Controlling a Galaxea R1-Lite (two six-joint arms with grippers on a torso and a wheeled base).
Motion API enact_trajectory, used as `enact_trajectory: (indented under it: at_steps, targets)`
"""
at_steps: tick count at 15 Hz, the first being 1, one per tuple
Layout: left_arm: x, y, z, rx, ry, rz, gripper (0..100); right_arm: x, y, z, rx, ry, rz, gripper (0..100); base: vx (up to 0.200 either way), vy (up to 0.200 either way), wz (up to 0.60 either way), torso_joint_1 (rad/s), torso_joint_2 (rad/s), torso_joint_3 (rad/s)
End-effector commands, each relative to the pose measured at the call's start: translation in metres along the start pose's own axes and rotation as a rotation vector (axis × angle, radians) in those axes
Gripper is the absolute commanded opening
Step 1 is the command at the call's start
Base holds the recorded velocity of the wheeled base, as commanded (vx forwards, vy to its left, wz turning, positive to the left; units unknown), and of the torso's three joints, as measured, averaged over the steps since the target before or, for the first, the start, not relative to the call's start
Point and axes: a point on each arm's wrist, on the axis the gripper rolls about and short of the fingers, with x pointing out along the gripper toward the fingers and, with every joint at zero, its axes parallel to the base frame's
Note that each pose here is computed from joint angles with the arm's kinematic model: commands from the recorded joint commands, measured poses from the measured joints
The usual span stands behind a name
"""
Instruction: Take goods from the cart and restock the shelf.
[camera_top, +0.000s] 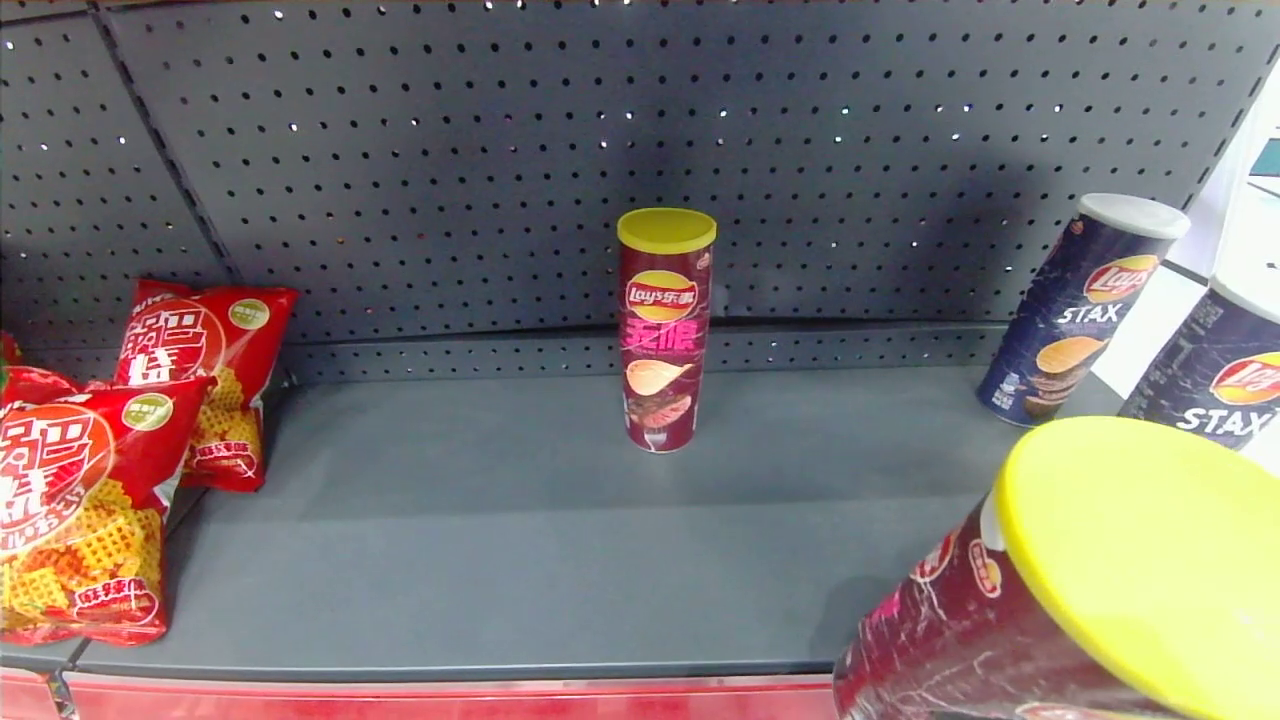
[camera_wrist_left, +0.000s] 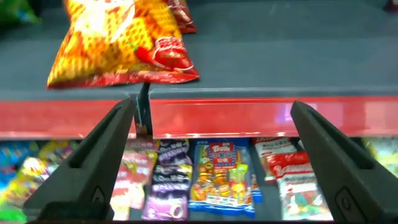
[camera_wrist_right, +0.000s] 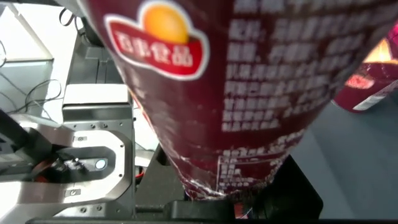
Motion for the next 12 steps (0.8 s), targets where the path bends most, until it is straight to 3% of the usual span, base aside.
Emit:
enact_trajectory:
  at_steps: [1, 2, 3, 4, 5, 6, 7, 9, 10, 11, 12]
  targets:
    - [0.000, 0.000, 0.000, 0.014, -0.002, -0.018, 100, 0.004, -0.002, 0.000, 0.009, -0.004, -0.001, 0, 0.000, 0.000, 0.00, 0.000, 0.00, 0.000]
    - [0.000, 0.000, 0.001, 0.014, -0.007, -0.022, 100, 0.005, -0.003, 0.000, 0.019, -0.014, -0.005, 0, 0.000, 0.000, 0.00, 0.000, 0.00, 0.000]
    - [-0.007, 0.002, 0.040, -0.001, -0.148, -0.023, 100, 0.005, -0.003, 0.001, 0.028, -0.023, -0.010, 0, 0.000, 0.000, 0.00, 0.000, 0.00, 0.000]
    - [-0.002, 0.005, 0.083, -0.043, -0.170, -0.057, 100, 0.004, -0.003, 0.001, 0.030, -0.025, -0.015, 0, 0.000, 0.000, 0.00, 0.000, 0.00, 0.000]
    - [0.011, 0.009, 0.133, -0.167, -0.185, -0.171, 100, 0.005, -0.005, 0.003, 0.047, -0.025, -0.029, 0, 0.000, 0.000, 0.00, 0.000, 0.00, 0.000]
    - [0.009, 0.011, 0.147, -0.167, -0.208, -0.180, 100, 0.006, -0.005, 0.003, 0.052, -0.025, -0.028, 0, 0.000, 0.000, 0.00, 0.000, 0.00, 0.000]
    - [0.022, 0.009, 0.156, -0.131, -0.162, -0.184, 100, 0.007, -0.007, 0.004, 0.056, -0.030, -0.033, 0, 0.000, 0.000, 0.00, 0.000, 0.00, 0.000]
    - [0.032, 0.008, 0.159, -0.116, -0.128, -0.179, 100, 0.007, -0.007, 0.005, 0.051, -0.040, -0.037, 0, 0.000, 0.000, 0.00, 0.000, 0.00, 0.000]
    - [0.055, 0.002, 0.152, -0.057, -0.024, -0.239, 100, 0.011, -0.012, 0.010, 0.059, -0.054, -0.042, 0, 0.000, 0.000, 0.00, 0.000, 0.00, 0.000]
    - [0.069, -0.004, 0.152, 0.013, -0.005, -0.339, 100, 0.013, -0.014, 0.013, 0.056, -0.068, -0.050, 0, 0.000, 0.000, 0.00, 0.000, 0.00, 0.000]
    - [0.085, -0.009, 0.154, 0.020, 0.013, -0.408, 100, 0.017, -0.017, 0.014, 0.052, -0.076, -0.053, 0, 0.000, 0.000, 0.00, 0.000, 0.00, 0.000]
